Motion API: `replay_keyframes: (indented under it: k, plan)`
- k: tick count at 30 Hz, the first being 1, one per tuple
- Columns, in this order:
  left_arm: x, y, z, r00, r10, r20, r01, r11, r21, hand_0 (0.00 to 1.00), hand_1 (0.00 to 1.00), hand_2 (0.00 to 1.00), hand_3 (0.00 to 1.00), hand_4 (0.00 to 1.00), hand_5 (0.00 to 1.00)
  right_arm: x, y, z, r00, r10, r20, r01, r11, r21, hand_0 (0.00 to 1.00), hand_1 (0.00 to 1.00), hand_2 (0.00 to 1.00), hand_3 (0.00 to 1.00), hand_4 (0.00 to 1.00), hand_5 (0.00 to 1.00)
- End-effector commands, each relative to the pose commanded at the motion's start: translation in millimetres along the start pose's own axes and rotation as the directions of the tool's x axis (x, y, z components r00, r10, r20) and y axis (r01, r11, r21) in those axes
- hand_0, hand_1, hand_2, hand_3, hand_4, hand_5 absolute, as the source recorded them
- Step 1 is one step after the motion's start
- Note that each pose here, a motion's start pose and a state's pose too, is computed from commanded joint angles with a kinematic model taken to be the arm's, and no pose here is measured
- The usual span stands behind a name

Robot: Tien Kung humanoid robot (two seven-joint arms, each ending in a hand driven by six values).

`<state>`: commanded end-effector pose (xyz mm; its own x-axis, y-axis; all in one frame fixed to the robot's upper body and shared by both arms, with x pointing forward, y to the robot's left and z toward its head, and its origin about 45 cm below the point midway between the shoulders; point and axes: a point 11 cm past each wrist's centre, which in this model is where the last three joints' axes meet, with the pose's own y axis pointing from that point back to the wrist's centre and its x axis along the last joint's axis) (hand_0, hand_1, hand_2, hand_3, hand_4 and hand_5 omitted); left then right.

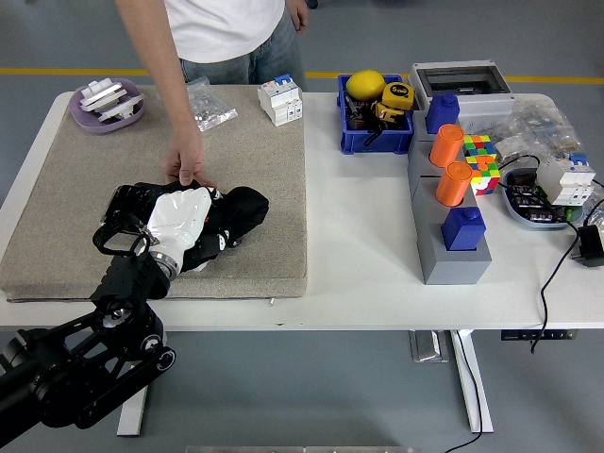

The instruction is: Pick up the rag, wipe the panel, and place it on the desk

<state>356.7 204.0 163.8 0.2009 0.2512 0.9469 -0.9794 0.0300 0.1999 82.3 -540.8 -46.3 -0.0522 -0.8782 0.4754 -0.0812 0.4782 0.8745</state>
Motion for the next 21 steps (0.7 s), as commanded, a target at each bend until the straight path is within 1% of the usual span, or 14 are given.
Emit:
replay_keyframes:
  k: [4,8,11,15,21]
  plan:
    - [1.8,1.3,4.3,1.0,0.005,-0.004,-0.005,1.0,-0.011,0.257,0.367,0.524,0.521,0.477,0.002,-0.2,0.0,-0.3,1.0,0.0,0.001,0.0,1.0,0.001,0.768,0.597,0.613,0.569,0.998,0.513]
    - [1.2,-0.1,1.3,1.0,0.003,-0.004,-0.003,1.0,0.001,0.257,0.367,0.524,0.521,0.477,0.002,0.0,0.0,-0.2,1.0,0.0,0.001,0.0,1.0,0.0,0.768,0.597,0.613,0.569,0.998,0.513]
    - [0.0,-0.8,-3.6,1.0,0.001,0.001,-0.001,1.0,0.015,0.257,0.367,0.523,0.521,0.478,0.002,-0.3,0.1,-0.7,1.0,0.0,0.001,0.0,1.0,0.001,0.769,0.596,0.613,0.569,0.998,0.514]
    - [-1.5,-3.1,-13.8,1.0,-0.001,0.004,0.001,0.999,0.046,0.257,0.366,0.524,0.52,0.477,0.002,-0.6,0.1,-0.6,1.0,-0.001,0.001,0.001,1.0,0.001,0.77,0.596,0.613,0.569,0.998,0.515]
    - [-0.2,-5.4,-33.5,1.0,0.014,0.01,-0.014,0.994,0.105,0.257,0.365,0.523,0.52,0.478,0.002,-0.4,0.1,-0.5,1.0,-0.002,0.012,0.002,1.0,0.002,0.77,0.596,0.613,0.57,0.998,0.513]
